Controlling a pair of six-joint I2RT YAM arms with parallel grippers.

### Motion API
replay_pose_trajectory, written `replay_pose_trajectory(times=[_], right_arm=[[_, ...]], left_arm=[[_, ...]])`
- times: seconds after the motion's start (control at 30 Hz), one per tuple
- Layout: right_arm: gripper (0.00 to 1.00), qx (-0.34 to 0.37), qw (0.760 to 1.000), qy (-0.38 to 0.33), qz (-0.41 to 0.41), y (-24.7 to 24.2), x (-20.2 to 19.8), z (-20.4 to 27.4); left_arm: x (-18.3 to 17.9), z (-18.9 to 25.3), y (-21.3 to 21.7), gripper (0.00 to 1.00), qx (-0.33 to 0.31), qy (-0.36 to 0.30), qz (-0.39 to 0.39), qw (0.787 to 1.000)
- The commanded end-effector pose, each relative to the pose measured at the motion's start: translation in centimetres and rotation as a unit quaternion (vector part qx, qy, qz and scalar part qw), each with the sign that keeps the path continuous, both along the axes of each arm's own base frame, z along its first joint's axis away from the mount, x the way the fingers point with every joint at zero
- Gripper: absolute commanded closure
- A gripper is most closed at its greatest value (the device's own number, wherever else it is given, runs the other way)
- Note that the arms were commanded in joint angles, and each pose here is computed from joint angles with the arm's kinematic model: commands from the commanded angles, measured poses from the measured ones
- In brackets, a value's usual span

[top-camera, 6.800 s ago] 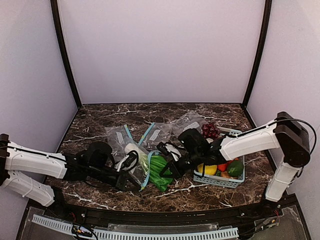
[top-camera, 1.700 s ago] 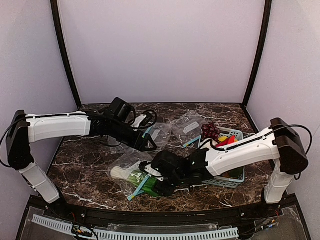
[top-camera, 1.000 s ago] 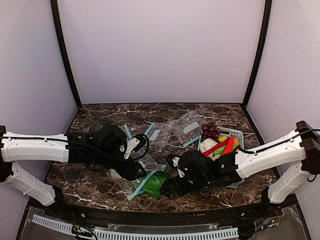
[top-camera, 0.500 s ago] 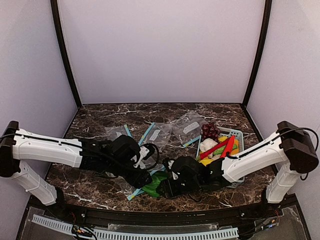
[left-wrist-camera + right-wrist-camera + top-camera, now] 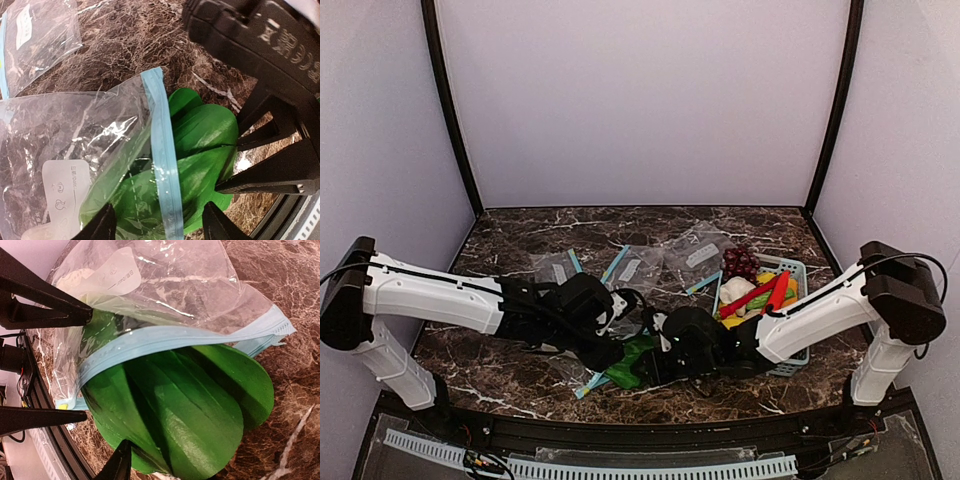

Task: Place the food in the zip-top bag and seal the zipper
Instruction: Hold the zipper food storage bag at the center of the board.

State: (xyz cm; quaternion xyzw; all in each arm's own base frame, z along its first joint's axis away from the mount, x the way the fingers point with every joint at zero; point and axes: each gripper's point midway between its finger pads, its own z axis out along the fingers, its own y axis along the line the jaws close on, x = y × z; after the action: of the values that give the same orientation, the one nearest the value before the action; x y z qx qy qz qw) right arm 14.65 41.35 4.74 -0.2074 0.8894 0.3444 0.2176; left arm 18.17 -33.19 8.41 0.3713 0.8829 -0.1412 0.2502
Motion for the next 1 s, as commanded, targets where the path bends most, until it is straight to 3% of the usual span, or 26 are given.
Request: replay_pose_trajectory(times=[0.0,0.2,0.37,0.5,0.97], right_arm=[[0.69,0.01,1.0,-0.01,0.005,0.2,0.5,-0.6],[0.77,0.013,1.0,0.002,0.017,0.5,0.2,-1.2],[0.88,0.028,0.999,-0.005,0.024,0.7,0.6,-1.2],[0.97,0.049,0.998,-0.014,0.037,1.0,1.0,-0.8],[1.0,0.09,0.992,-0.076,0.044,2.6,3.8,1.1]], left_arm=[[0.9,0.0,0.0,0.46,0.018,-0.026,0.0,0.999],[1.4,-0.6,0.1,0.52,0.032,-0.035,0.008,0.999],[1.5,-0.7,-0.1,0.83,0.031,-0.036,0.006,0.999],[0.9,-0.5,-0.5,0.97,0.018,-0.027,-0.01,0.999],[-3.5,1.3,-4.1,0.99,-0.09,0.053,-0.119,0.987]])
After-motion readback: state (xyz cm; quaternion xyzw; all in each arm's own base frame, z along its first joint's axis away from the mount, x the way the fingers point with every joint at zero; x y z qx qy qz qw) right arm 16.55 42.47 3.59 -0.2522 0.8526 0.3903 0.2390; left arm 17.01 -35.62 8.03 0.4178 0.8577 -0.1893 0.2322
